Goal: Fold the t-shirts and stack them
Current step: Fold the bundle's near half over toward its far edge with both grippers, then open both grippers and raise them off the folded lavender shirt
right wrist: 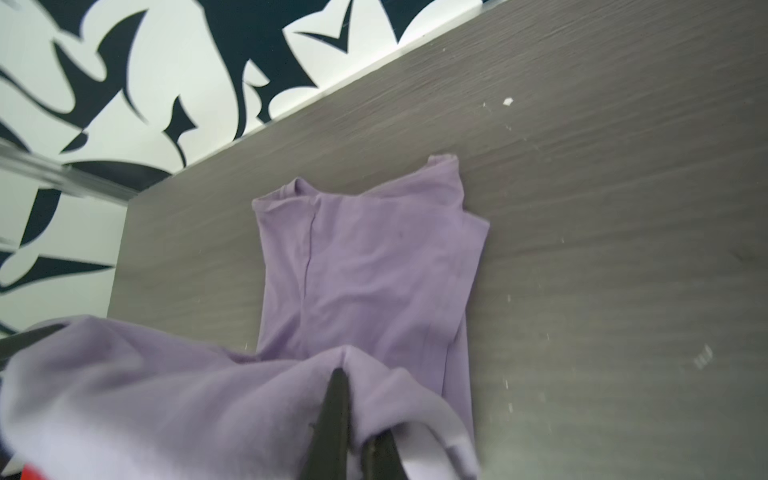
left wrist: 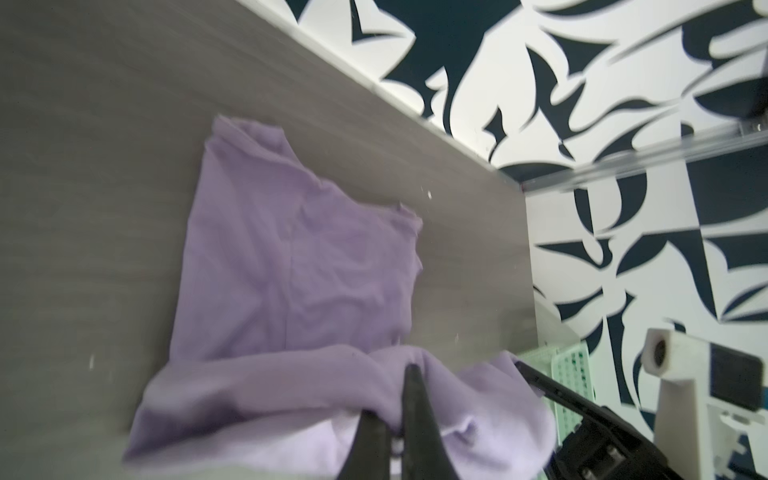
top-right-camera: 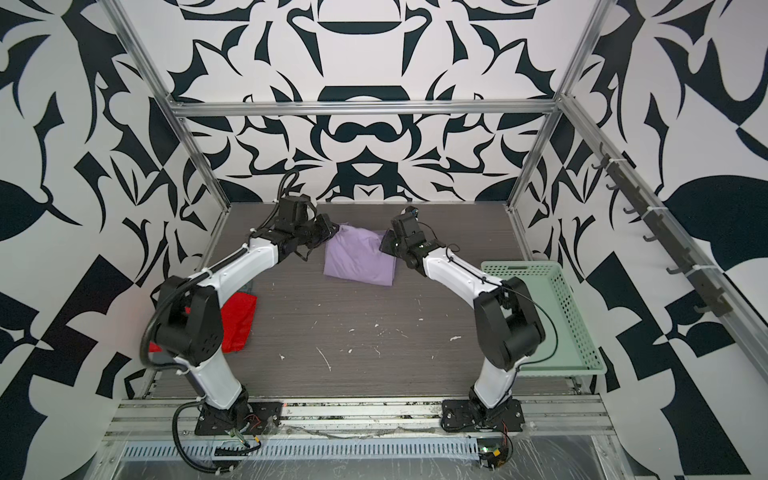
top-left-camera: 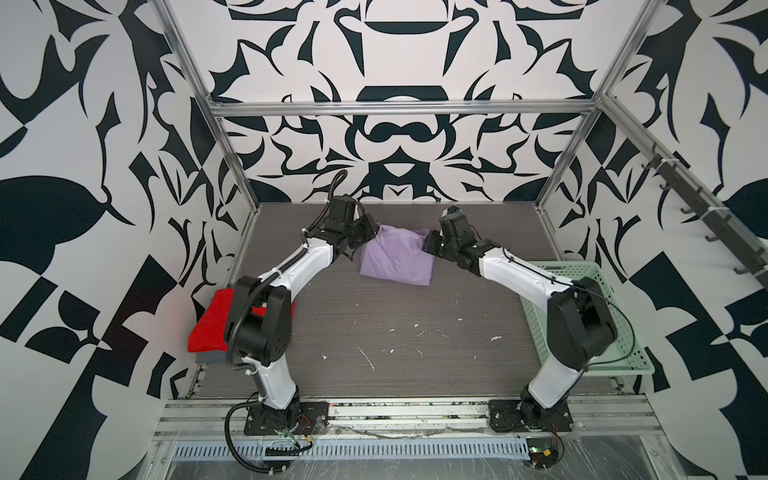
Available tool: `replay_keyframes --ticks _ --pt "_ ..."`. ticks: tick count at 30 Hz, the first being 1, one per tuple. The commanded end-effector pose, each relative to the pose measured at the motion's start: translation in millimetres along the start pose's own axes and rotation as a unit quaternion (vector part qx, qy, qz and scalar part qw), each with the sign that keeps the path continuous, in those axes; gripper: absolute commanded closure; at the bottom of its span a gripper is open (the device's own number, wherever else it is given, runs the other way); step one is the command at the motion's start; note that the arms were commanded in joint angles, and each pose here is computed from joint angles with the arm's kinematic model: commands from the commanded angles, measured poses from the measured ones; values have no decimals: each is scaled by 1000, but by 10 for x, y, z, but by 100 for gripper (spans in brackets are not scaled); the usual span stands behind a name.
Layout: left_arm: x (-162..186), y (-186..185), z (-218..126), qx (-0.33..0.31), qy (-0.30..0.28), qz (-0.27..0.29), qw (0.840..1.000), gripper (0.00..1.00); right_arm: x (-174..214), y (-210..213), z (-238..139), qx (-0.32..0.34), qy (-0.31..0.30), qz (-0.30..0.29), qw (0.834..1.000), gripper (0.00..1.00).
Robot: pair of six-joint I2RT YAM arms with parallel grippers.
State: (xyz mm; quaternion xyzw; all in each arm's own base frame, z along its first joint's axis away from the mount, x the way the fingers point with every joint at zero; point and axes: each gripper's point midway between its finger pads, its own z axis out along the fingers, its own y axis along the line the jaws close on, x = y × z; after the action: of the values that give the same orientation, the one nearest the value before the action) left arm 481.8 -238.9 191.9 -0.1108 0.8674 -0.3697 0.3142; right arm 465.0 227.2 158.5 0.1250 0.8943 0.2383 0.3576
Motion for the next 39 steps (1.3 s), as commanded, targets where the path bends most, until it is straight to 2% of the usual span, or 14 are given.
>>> replay_keyframes --ticks 1,3,4,8,10,12,13,15,20,25,31,39 --pt "-164 120 286 21 8 -13 1000 100 -252 136 281 -40 -3 17 999 100" --pt "-250 252 469 25 14 -34 999 100 -293 73 540 -41 9 34 999 99" --pt "-303 329 561 26 14 -46 999 92 -335 49 652 -41 9 43 998 96" --pt "-485 521 829 48 11 -81 995 81 -528 -38 902 -42 -15 70 997 91" --pt "-605 560 903 64 9 -94 993 71 -602 -94 979 -37 -19 79 996 76" --pt "-695 600 922 66 7 -100 993 61 -647 -154 1018 -26 -23 83 996 51" --pt "-738 618 910 65 2 -99 993 57 -663 -182 1016 -21 -27 83 996 44" --pt "-818 660 854 61 -11 -100 993 53 -717 -195 963 -16 -43 74 996 39" --pt "-854 713 662 35 -25 -77 996 49 -829 -334 643 54 -91 22 994 38" --pt "-588 647 588 18 13 -38 999 47 -625 -85 541 61 -76 -36 995 46" --pt "-338 386 634 45 42 -23 998 45 -205 86 768 25 -27 -4 999 57" --pt "-58 329 944 69 80 -50 993 45 -121 47 1056 37 -12 -1 999 64"
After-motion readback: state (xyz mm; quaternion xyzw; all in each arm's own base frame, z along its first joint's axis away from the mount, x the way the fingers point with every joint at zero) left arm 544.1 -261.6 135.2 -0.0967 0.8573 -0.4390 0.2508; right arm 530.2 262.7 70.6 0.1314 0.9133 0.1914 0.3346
